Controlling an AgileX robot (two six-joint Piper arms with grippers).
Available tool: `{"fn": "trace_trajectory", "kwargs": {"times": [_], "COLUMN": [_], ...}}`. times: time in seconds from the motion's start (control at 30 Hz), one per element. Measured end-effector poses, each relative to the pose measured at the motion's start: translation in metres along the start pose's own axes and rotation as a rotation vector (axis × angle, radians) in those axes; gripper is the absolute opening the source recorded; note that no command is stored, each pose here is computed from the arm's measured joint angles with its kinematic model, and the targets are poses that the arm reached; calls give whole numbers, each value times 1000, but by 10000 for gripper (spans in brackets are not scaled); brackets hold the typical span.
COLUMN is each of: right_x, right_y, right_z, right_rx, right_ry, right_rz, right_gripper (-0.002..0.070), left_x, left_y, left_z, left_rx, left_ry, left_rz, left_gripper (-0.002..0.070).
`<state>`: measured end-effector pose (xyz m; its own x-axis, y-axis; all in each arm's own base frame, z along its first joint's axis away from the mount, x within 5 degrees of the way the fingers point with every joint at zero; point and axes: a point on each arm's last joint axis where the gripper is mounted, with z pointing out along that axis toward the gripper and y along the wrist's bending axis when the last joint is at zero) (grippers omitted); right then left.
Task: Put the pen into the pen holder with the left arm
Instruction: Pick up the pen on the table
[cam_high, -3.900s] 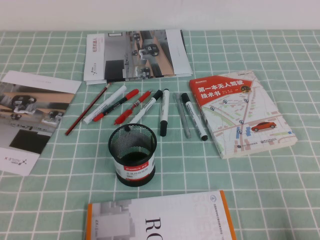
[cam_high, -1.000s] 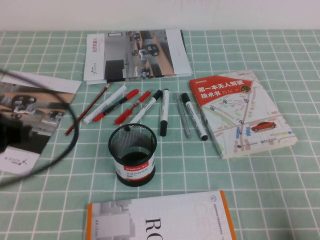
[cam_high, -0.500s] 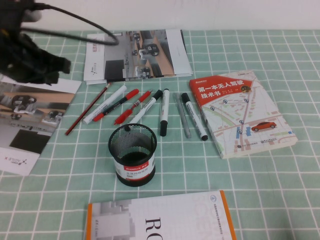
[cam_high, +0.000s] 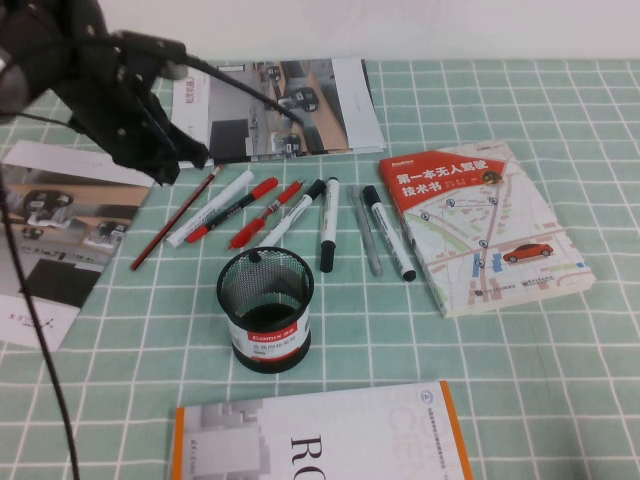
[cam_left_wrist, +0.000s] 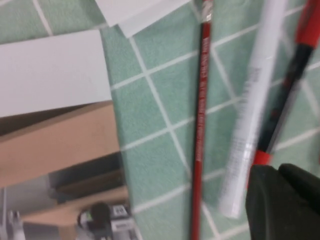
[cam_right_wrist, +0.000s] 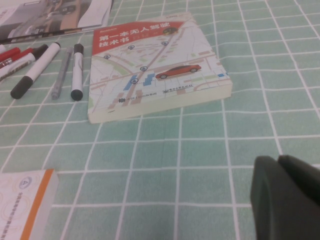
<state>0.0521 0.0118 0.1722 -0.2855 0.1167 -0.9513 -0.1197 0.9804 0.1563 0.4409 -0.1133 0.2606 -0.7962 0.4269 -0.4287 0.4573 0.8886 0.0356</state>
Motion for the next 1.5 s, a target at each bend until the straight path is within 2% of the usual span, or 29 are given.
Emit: {"fn": "trace_trajectory", "kwargs": {"times": [0.33, 0.4, 0.57, 0.73, 1.2, 1.5], "right_x": [0, 0, 0, 0, 0, 0], "right_y": [0, 0, 0, 0, 0, 0], "right_z": [0, 0, 0, 0, 0, 0], "right_rx": [0, 0, 0, 0, 0, 0], "right_ry": [0, 0, 0, 0, 0, 0], "right_rz": [0, 0, 0, 0, 0, 0], "right_gripper": [-20, -20, -20, -20, -20, -20], "left_x": [6, 6, 5, 5, 11, 12], "left_y": [6, 6, 7, 8, 10, 7], "left_z": [55, 59, 63, 68, 83, 84], "left_rx": [-26, -26, -39, -49, -55, -25], "left_ry": [76, 75, 55, 58, 119, 133], "left_rz": [41, 56, 76, 84, 94, 71], "left_gripper": [4, 36, 202, 240, 240, 132]}}
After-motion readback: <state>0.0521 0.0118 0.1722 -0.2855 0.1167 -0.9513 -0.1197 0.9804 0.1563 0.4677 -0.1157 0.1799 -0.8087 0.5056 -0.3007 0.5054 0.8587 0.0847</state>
